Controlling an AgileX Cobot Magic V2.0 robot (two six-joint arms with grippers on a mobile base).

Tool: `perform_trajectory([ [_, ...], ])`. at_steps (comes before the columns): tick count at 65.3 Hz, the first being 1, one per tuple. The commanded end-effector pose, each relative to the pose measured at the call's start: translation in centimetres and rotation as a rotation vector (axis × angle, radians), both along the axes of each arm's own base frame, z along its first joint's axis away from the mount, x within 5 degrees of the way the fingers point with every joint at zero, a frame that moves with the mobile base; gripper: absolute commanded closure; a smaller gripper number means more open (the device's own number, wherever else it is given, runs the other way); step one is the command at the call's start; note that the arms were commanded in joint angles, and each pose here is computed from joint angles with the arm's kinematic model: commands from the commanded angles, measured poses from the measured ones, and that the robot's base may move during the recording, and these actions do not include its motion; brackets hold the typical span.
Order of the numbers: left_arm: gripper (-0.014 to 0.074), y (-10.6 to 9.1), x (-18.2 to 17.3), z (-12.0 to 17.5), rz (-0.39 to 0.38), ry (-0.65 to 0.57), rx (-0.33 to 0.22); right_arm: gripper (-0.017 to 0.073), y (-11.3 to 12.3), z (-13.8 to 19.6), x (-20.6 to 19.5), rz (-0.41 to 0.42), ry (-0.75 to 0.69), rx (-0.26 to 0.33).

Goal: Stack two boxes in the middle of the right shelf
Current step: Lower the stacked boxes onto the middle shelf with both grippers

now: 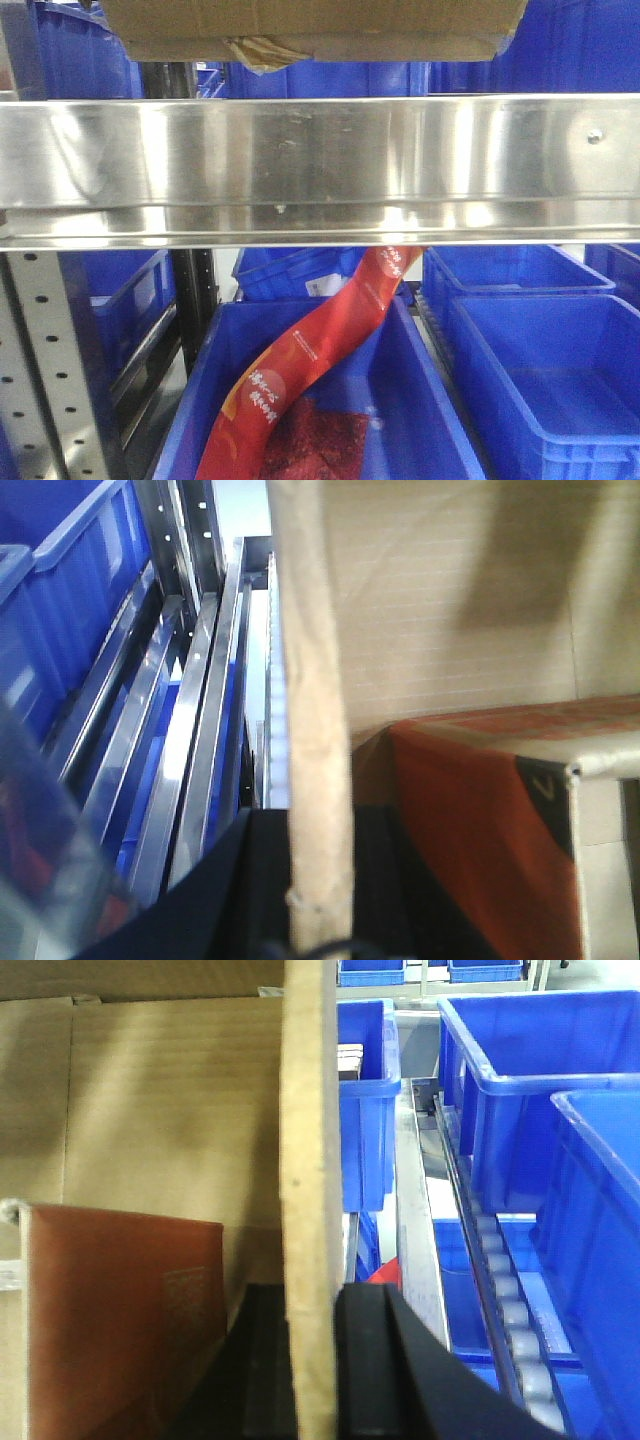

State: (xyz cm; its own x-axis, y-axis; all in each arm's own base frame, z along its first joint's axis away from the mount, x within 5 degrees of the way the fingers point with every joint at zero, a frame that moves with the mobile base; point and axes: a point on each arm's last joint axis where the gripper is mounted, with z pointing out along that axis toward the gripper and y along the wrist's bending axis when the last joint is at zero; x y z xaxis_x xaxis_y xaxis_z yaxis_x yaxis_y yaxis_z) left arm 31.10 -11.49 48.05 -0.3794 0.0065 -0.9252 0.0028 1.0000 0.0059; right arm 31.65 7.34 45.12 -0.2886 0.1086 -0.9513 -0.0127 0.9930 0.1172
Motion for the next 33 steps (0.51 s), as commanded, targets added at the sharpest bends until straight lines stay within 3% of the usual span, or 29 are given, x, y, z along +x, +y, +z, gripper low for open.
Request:
perform_trajectory([
  [1, 0.0704, 0.23, -0.59, 1.28, -0.013, -0.063, -0.005, 0.0715, -0.27, 1.42, -0.38, 0.010, -0.082, -0.004],
  [33, 0.0704, 0.23, -0.59, 1.28, -0.013, -0.063, -0.005, 0.0715, -0.27, 1.42, -0.38, 0.010, -0.082, -0.004],
])
